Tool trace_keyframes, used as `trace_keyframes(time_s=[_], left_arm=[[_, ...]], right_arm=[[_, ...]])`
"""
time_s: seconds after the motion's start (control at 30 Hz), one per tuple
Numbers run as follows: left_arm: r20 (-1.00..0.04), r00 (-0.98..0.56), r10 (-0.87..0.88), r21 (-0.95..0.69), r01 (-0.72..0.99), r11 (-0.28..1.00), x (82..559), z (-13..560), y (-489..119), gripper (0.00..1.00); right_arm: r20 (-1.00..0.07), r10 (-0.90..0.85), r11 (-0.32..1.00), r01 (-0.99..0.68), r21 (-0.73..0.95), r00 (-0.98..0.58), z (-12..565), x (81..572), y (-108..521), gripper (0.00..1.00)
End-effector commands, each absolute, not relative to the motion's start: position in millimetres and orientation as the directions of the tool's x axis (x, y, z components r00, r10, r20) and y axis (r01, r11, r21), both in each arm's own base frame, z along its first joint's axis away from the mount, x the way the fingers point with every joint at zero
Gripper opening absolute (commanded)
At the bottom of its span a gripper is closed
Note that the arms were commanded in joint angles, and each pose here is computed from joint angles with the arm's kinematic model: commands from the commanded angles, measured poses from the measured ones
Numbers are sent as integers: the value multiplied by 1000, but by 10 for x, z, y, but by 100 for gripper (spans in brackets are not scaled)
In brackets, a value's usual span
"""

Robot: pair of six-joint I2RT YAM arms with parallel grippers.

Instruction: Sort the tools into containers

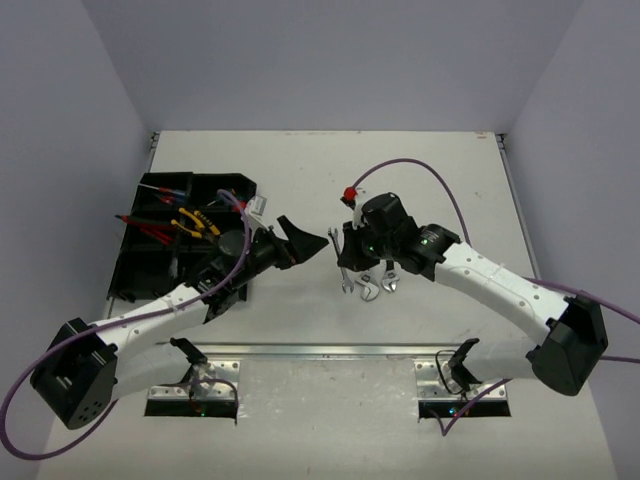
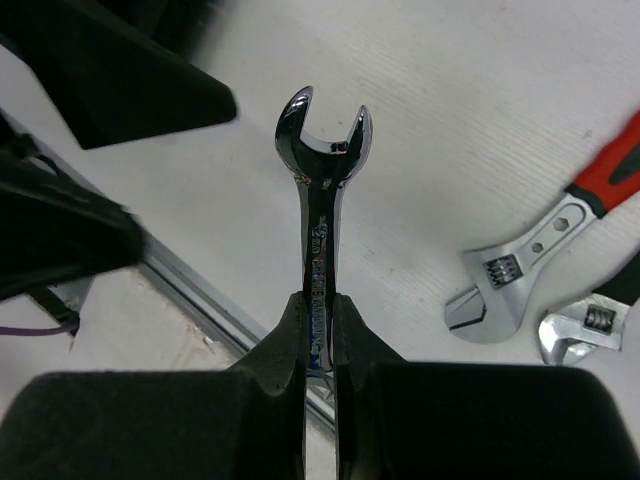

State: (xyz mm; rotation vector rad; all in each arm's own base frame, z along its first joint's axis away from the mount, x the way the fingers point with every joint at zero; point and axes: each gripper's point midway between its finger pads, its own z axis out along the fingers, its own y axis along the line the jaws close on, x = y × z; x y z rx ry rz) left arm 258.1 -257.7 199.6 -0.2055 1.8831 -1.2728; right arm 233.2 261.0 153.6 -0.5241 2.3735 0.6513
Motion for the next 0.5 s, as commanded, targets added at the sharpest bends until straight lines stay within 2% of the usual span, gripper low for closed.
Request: trace_keyframes(time_s=[0.0, 0.07, 0.3, 0.37, 0.47], left_arm=[[-544, -575, -612, -835, 294, 465, 2774, 2289, -2678, 85], [-545, -584, -601, -830, 275, 486, 2786, 2226, -2718, 82], [-540, -604, -586, -830, 267, 490, 2788, 2190, -2813, 61], [-540, -612, -578, -830, 271, 488, 2770, 2190, -2852, 48], [-535, -627, -566, -832, 277, 480, 2719, 2197, -2918, 20]], right_arm=[[-728, -148, 749, -557, 360, -669, 1979, 2407, 2932, 0], [-734, -153, 738, -570, 360, -662, 2012, 2383, 2983, 0], [-735, -160, 707, -596, 381, -659, 2049, 2316, 3115, 0], [-738, -158, 705, -598, 382, -656, 2068, 2323, 3136, 0], [-744, -151, 703, -600, 381, -651, 2106, 2347, 3161, 0]])
